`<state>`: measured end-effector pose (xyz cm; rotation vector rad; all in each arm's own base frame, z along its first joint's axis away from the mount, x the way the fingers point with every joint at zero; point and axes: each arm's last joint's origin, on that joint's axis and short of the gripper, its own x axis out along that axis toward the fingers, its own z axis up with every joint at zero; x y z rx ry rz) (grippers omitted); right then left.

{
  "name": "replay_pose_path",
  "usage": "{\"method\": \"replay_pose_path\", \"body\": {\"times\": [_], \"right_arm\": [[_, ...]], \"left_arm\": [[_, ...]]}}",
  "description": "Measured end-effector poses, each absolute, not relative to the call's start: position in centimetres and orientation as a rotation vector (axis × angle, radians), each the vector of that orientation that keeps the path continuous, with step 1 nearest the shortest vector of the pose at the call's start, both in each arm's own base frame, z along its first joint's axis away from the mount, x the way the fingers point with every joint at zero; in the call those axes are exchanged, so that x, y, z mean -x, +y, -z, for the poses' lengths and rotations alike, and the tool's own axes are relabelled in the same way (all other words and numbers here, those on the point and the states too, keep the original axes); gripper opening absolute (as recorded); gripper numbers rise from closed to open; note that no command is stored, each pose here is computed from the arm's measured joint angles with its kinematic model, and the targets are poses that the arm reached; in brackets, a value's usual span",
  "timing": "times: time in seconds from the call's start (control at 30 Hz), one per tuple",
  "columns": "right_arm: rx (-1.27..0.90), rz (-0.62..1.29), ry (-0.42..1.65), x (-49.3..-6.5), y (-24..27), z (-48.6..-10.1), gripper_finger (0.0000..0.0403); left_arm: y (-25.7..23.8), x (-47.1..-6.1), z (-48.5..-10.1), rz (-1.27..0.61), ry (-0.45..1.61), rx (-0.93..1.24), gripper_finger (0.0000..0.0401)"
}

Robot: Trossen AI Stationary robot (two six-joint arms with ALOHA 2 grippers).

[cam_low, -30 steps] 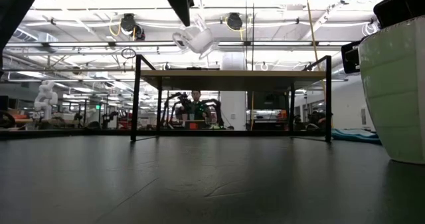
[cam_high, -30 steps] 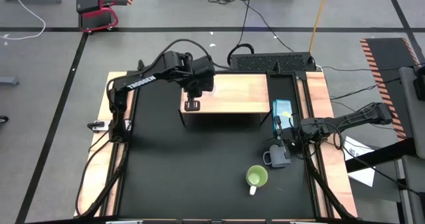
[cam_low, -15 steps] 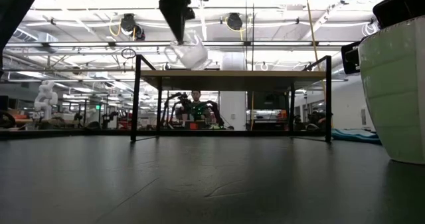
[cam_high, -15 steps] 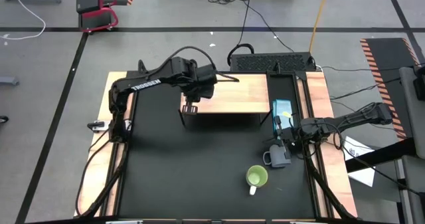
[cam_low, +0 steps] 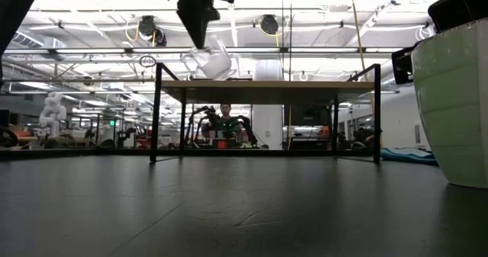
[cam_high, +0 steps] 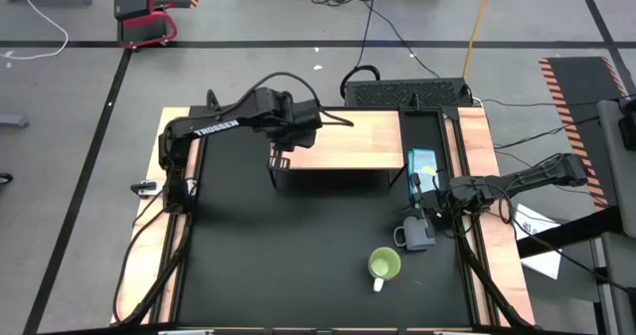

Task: Stack small to large cups/mugs on shelf
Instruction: Put the transparent mug on the shelf

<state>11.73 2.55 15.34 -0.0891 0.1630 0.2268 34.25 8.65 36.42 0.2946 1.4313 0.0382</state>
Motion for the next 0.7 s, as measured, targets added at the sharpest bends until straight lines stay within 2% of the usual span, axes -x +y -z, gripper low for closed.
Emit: {"method": "replay_pose_path", "body": {"times": [0.17, 0.7], "right_arm": [[0.089, -0.226, 0.159, -11.7, 2.5, -15.4, 0.0], [0.087, -0.226, 0.132, -11.8, 2.6, -15.6, 0.0]], "left_arm": [[8.3, -33.6, -37.4, -0.05, 1.412, -0.327, 0.0], [6.4, -34.1, -36.8, -0.003, 1.433, -0.43, 0.0]]}}
